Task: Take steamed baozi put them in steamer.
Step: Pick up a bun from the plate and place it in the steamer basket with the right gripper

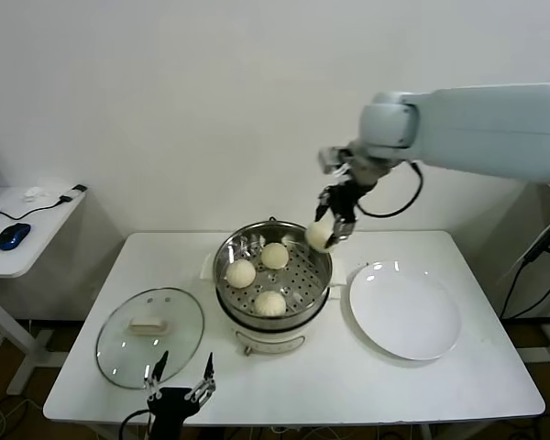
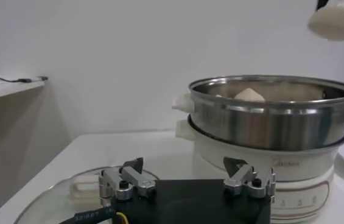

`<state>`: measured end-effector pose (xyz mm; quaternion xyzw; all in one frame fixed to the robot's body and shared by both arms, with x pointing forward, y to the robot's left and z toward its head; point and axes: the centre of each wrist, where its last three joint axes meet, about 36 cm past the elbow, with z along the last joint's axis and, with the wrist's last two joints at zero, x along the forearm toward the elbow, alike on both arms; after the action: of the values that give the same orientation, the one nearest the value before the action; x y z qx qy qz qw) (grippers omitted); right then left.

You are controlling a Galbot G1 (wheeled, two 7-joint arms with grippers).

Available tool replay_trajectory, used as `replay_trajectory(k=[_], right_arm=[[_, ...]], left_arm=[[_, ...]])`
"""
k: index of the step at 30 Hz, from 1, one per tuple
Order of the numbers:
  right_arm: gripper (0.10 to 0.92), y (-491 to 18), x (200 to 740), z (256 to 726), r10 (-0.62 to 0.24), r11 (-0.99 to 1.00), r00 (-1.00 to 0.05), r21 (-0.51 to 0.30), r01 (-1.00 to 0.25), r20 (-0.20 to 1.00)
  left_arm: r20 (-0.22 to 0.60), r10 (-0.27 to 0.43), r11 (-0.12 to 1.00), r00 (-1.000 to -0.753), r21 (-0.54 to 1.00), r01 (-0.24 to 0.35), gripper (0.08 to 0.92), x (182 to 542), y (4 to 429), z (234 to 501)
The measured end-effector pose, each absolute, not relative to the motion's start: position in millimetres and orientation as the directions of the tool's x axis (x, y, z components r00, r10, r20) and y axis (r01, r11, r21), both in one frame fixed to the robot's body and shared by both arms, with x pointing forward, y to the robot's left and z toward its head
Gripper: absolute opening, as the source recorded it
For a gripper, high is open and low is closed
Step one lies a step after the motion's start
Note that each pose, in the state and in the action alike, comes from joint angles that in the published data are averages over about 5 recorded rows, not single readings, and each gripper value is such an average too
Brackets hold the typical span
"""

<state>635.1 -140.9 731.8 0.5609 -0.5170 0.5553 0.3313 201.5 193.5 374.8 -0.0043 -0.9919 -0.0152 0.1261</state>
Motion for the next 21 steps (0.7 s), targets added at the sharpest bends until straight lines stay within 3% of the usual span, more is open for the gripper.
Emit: replay_trajectory(k=[21], right_arm=[[0.662, -90.6, 651.4, 614.3, -0.103, -0.246, -0.165, -0.186, -0.951, 0.981]], left_arm=[[0.249, 0.001, 1.000, -0.969, 0.012, 0.004, 0.823, 204.3, 193.9, 378.4]])
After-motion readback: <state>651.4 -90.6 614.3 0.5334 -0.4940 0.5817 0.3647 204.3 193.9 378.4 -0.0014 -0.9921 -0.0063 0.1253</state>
